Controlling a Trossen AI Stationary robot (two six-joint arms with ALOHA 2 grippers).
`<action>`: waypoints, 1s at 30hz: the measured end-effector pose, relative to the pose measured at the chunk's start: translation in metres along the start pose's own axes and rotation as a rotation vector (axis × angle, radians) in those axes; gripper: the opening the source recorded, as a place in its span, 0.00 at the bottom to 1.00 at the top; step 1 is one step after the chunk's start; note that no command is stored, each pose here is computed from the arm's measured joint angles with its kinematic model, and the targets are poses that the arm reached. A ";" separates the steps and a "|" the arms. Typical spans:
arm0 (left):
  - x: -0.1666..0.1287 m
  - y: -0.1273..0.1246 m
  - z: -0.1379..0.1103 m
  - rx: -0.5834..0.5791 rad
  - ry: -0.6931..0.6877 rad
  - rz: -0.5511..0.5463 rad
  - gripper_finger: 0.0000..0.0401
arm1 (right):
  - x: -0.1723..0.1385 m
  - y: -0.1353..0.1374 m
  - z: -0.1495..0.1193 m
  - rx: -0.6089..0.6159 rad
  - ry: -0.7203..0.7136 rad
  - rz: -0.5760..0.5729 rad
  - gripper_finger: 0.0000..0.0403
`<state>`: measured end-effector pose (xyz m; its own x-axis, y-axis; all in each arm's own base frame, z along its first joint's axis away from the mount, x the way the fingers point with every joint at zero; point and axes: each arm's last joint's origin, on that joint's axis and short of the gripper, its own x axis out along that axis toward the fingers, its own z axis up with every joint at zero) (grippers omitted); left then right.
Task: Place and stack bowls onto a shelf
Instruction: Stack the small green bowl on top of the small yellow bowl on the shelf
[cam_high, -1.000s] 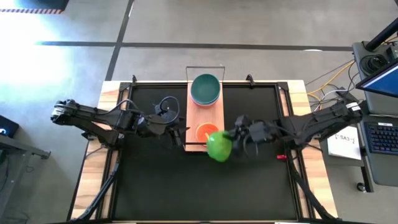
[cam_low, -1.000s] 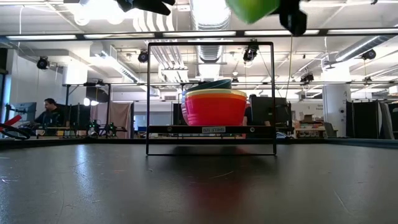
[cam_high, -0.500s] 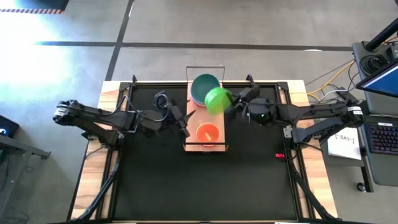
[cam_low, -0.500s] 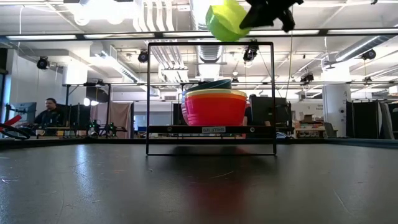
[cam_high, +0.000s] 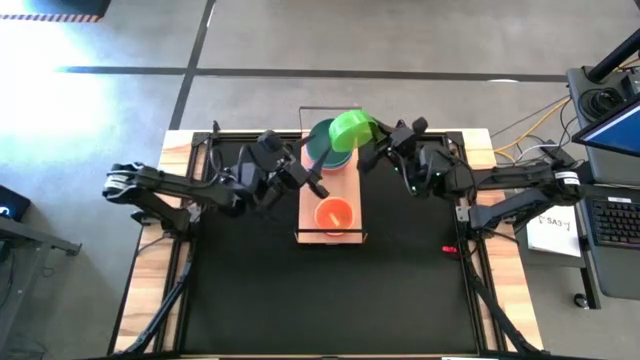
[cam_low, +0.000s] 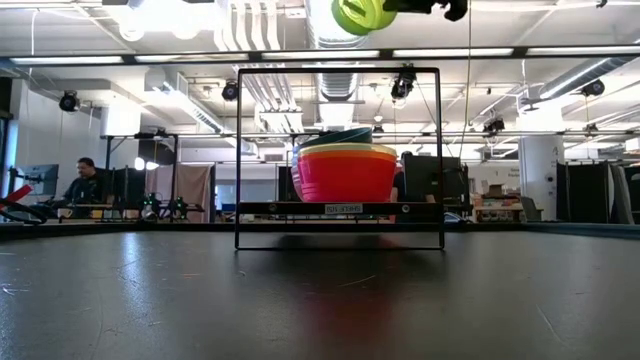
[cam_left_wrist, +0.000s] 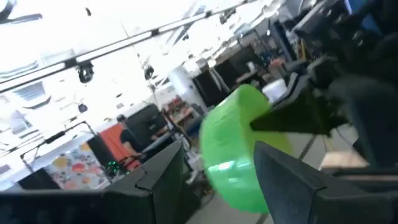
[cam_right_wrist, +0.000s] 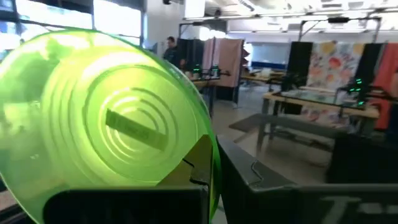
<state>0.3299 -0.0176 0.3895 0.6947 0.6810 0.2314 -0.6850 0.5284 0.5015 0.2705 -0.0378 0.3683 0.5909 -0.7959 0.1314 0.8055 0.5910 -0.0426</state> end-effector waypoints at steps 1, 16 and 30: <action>0.002 -0.002 -0.001 -0.006 -0.018 -0.005 0.44 | 0.002 0.000 0.000 -0.013 -0.004 -0.013 0.02; 0.043 -0.019 -0.035 -0.052 -0.073 0.105 0.44 | 0.015 -0.002 -0.005 -0.032 -0.035 -0.032 0.02; 0.052 -0.020 -0.046 -0.017 -0.041 0.140 0.04 | 0.015 0.002 -0.014 -0.046 0.024 0.037 0.02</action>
<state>0.3693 0.0310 0.3529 0.6001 0.7274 0.3327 -0.7794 0.4382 0.4477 0.2813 -0.0500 0.3565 0.6210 -0.7767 0.1051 0.7838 0.6141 -0.0927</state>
